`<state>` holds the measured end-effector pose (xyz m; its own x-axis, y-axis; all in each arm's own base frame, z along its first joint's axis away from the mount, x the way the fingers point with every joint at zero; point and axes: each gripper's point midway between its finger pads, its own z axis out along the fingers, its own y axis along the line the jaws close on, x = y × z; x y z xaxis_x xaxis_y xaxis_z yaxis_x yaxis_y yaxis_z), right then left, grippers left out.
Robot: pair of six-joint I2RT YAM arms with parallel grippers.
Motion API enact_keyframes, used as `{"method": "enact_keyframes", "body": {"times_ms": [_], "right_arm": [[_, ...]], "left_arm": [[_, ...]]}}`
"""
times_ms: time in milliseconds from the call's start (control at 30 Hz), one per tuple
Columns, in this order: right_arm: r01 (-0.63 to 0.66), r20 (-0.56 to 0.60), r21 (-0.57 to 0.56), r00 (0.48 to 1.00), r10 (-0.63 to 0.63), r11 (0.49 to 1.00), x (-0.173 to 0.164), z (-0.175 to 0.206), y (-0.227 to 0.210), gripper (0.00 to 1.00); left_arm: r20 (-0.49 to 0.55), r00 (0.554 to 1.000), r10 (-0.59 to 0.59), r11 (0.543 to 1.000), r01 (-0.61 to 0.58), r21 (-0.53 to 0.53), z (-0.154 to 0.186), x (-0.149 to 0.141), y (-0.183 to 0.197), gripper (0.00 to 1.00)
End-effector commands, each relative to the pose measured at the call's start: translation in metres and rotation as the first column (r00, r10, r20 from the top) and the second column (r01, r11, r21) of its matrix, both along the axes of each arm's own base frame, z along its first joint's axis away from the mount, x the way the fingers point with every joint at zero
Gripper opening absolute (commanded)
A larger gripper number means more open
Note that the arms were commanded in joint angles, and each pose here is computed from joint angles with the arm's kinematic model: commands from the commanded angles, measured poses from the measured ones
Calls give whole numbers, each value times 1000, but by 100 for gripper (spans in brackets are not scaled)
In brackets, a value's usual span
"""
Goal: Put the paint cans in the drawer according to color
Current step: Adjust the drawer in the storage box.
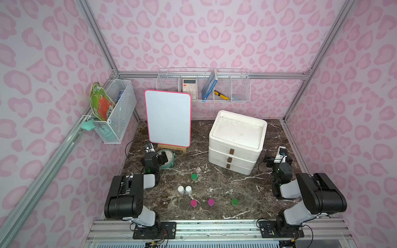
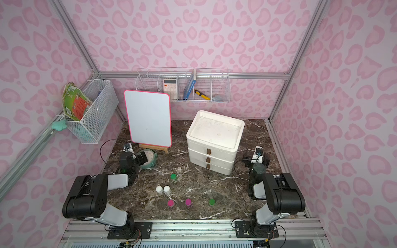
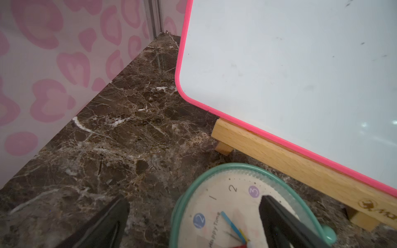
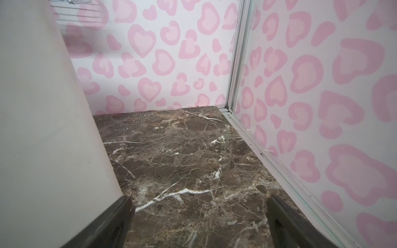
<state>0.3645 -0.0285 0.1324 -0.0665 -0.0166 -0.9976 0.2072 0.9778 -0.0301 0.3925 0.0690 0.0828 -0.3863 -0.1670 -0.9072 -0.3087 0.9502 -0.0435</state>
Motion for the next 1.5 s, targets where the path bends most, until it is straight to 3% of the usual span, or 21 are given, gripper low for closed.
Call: {"method": "enact_keyframes", "body": {"times_ms": [0,567,700,833,967,1067,1300,1467], "right_arm": [[3,8,-5,1000,-3,1000,0,2,0,100],[5,16,-7,1000,-5,1000,-1,4,-1,100],[56,82,-13,995,-55,998,-19,24,-5,100],[59,102,-23,993,-57,998,-27,44,-2,100],[95,55,97,993,-101,991,-27,56,-9,100],[102,0,232,995,-105,967,-29,64,-18,100],[-18,73,280,997,-3,960,-53,105,-7,100],[-100,33,341,995,94,935,-57,114,11,96]], "left_arm": [[9,1000,3,1000,-3,-4,3,1,0,99],[14,1000,2,1000,-2,-3,4,1,0,99],[-6,996,-86,996,86,17,17,4,-13,97],[-31,996,-88,995,89,48,48,8,-19,95],[117,987,-115,993,117,-12,87,7,-33,93],[160,975,-155,984,167,-67,107,5,-51,92],[247,888,-387,911,410,-47,129,-20,-144,87],[259,777,-574,793,606,-58,125,-49,-214,81]]}}
